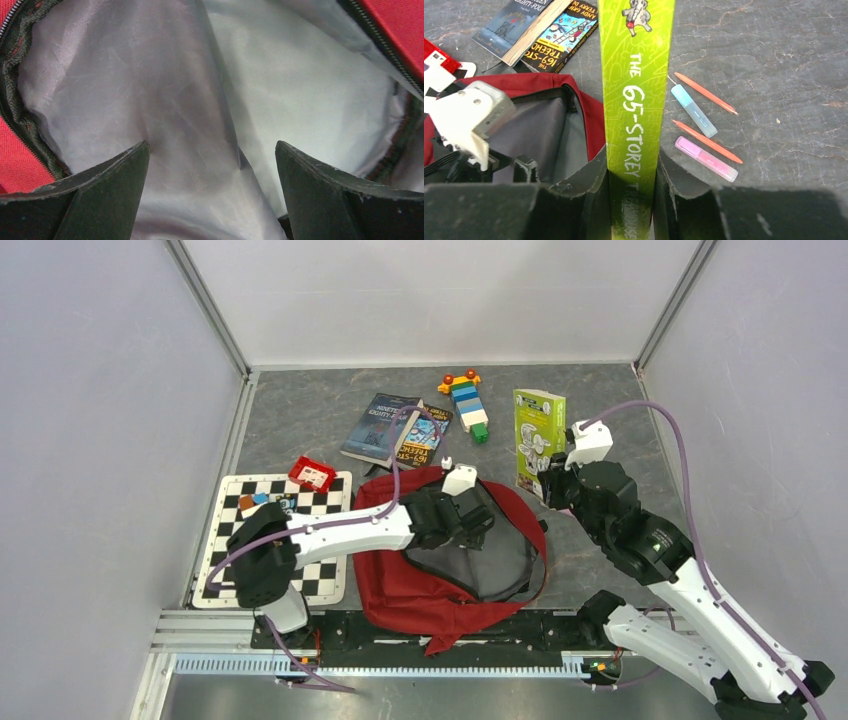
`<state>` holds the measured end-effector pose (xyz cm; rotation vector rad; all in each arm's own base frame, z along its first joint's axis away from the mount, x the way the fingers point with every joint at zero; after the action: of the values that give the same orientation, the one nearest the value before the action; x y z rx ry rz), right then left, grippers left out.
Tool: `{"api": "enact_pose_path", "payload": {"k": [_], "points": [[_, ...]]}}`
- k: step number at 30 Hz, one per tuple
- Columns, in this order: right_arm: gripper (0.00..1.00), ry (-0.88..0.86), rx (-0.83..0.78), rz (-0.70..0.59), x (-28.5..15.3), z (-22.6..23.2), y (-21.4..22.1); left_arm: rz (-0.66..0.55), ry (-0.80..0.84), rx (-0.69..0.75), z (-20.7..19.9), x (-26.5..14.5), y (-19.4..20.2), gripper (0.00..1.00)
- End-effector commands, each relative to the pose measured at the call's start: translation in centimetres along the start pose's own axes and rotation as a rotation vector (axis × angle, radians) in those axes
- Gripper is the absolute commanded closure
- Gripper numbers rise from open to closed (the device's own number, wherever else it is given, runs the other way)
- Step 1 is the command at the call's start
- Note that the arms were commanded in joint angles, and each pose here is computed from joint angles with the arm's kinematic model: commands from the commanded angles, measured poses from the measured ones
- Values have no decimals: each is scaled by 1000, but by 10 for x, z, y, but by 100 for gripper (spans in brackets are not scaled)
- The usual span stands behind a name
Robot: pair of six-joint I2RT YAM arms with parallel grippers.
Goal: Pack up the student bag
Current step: Place the book in the student bag.
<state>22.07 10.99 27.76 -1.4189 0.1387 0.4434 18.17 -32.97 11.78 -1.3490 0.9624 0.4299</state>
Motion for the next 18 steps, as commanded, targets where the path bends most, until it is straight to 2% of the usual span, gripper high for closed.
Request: {"api": "enact_pose_path", "payload": {"k": [1, 6, 12, 16, 18], "points": [[100, -25, 59, -117, -4, 5, -25, -42, -92, 72, 0, 5, -11, 0], [100, -60, 73, -114, -5, 9, -20, -27, -184, 170, 3, 13, -8, 3], [100, -145, 112, -106, -12, 20, -20, -42, -267, 208, 25, 1, -11, 51], [100, -235, 134, -74, -19, 35, -19, -58, -289, 176, 39, -19, -14, 78], [100, -277, 147, -30, -20, 43, -11, -73, -267, 135, 43, -29, -15, 87]]}}
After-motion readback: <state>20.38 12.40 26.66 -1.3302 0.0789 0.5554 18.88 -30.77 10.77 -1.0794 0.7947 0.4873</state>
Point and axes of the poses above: each gripper's point midway between its finger pads, its own x axis out along the fingers, its own z axis along the line the jaws close on, y = z × x, the point moved 2 cm from there along -x, back along the fingers, and after that the axes turned 5 degrees about x, right-handed, at the moved point
